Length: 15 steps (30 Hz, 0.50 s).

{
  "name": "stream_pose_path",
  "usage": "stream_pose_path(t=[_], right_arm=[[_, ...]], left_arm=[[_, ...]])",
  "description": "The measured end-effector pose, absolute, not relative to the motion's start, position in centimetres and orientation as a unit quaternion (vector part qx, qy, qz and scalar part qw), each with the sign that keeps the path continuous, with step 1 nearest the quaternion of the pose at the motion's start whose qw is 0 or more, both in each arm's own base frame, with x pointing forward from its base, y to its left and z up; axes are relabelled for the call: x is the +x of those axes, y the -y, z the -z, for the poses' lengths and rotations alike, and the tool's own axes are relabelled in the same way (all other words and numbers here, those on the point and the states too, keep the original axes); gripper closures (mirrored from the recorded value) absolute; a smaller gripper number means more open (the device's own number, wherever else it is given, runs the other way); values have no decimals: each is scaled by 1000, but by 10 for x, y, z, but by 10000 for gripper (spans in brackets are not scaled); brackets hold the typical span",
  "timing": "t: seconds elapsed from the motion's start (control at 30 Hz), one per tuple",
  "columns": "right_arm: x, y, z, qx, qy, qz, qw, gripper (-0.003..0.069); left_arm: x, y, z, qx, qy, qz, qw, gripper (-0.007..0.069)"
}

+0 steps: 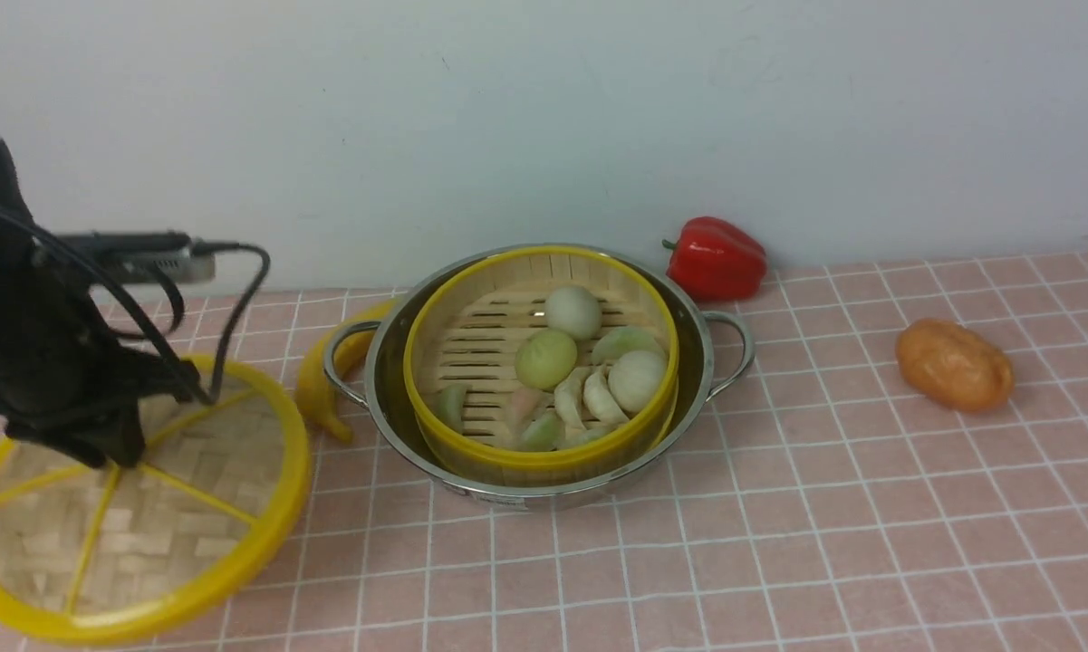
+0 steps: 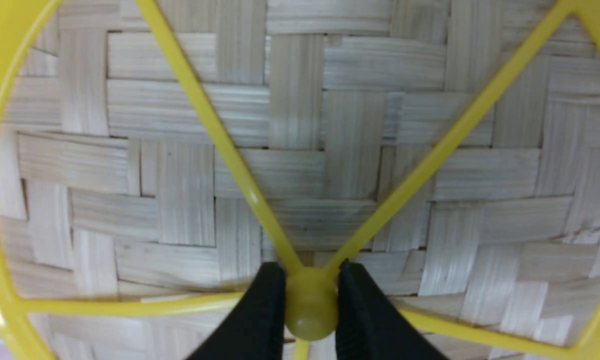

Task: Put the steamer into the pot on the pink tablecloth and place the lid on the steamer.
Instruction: 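Place the yellow bamboo steamer lid onto the steamer in the pot with the left gripper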

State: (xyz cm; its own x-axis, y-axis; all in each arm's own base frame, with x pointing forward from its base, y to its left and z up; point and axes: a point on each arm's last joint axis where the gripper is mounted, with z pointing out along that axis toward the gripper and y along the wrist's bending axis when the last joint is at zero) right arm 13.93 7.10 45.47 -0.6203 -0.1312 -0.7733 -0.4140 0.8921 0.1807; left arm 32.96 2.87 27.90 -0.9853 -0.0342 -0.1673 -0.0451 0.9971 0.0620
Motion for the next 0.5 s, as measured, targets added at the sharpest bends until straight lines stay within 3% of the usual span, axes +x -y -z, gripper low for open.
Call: stream_pose_path(t=[0.1,0.27,0.37,0.43,0.5], right_arm=[[140,-71,-455,-154,-883,-170,408,324],[140,-71,-455,-154,-883,-170,408,324],[139,-71,-455,-154,-883,-171,408,324],[139,-72,-455,-153,-883,-179,406,324],[139,-73,-455,-153,-883,-184,405,324]], left_arm=[[342,-9,-317,7,-989,-33,144,503],[360,68,-351,103,-972,-1,211,503],[371,104,-351,145,-965,10,219,503],[389,154,-335,192,-957,15,215,503],[398,172,-324,209,-954,11,213,503]])
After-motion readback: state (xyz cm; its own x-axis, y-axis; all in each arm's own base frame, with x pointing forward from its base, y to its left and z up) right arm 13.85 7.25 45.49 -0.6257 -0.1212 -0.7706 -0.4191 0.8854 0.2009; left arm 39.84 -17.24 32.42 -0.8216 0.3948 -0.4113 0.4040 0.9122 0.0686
